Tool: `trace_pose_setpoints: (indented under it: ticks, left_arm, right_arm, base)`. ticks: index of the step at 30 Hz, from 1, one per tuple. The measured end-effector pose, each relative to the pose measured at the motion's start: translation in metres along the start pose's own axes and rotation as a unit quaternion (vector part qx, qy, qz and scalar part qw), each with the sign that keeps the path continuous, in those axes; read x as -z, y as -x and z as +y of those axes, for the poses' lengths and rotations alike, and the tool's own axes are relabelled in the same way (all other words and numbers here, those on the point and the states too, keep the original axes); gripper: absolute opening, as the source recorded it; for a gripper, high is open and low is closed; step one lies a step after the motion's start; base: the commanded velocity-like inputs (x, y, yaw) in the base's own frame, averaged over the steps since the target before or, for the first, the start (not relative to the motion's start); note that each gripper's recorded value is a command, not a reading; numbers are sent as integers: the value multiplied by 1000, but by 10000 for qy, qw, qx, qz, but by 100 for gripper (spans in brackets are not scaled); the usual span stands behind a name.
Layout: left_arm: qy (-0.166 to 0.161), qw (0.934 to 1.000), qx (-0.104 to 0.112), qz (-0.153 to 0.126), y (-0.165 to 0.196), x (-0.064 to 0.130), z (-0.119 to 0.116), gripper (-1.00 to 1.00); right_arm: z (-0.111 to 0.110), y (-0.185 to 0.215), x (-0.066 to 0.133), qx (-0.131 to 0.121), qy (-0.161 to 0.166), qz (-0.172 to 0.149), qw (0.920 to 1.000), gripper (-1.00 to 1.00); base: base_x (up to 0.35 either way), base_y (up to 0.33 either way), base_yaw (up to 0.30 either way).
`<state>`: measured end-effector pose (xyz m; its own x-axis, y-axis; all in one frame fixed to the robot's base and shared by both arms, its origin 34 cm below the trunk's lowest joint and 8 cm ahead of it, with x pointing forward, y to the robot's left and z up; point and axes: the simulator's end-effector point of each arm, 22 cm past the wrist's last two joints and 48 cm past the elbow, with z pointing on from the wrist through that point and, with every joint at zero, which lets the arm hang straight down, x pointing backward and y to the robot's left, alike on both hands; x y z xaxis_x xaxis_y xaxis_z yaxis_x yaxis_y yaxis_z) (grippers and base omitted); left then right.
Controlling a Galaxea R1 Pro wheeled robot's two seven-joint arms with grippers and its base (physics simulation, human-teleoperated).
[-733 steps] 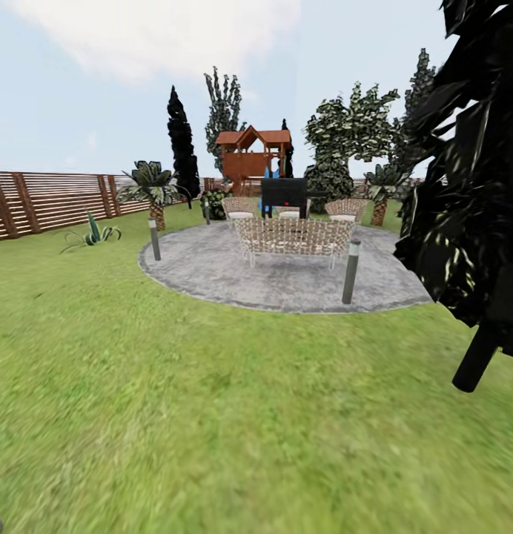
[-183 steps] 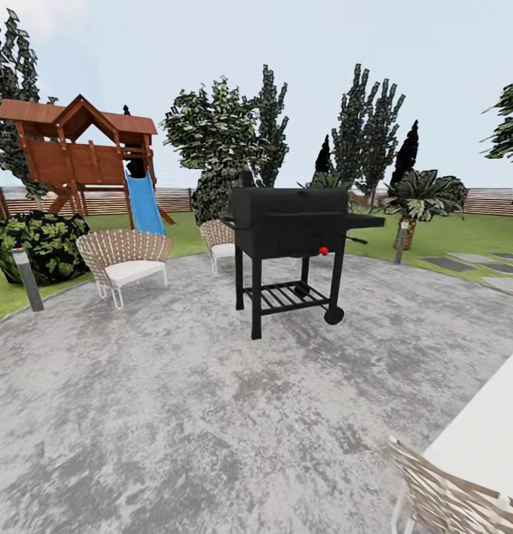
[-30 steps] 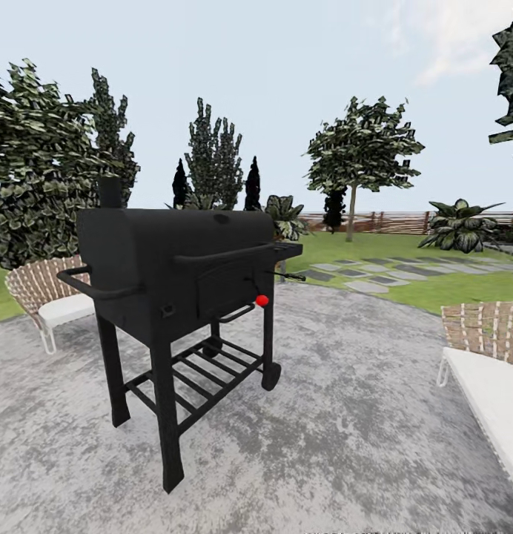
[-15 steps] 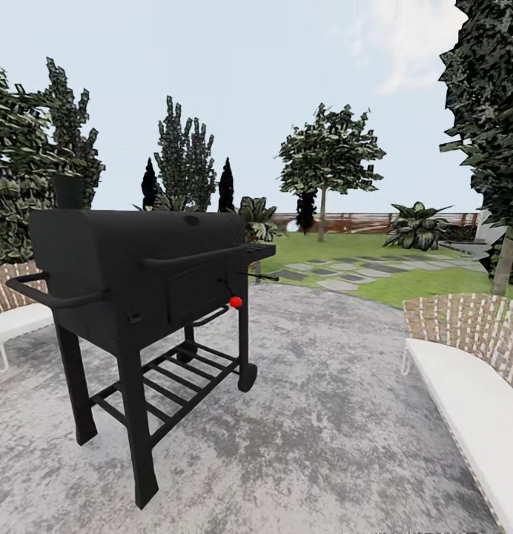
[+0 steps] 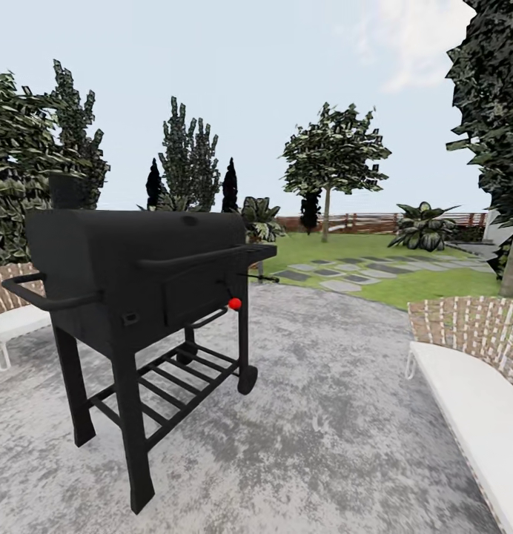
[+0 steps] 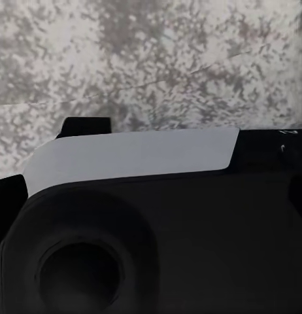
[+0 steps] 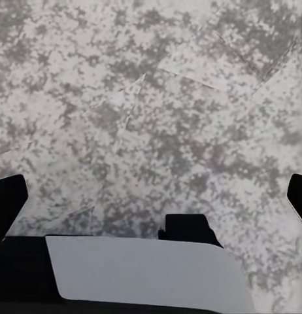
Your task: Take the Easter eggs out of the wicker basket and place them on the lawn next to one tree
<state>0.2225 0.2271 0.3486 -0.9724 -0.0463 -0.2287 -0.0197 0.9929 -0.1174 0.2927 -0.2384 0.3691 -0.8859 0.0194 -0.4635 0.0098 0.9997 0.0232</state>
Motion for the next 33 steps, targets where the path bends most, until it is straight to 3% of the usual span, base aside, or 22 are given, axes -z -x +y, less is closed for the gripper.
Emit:
trace_pose_setpoints:
  ticks: [33]
  left_arm:
    - [-10,10000,1,1,0,0,0,100]
  right_arm:
    - [1,-1,0,-1,6,7,10000,100]
  base:
    - [9,-10,270]
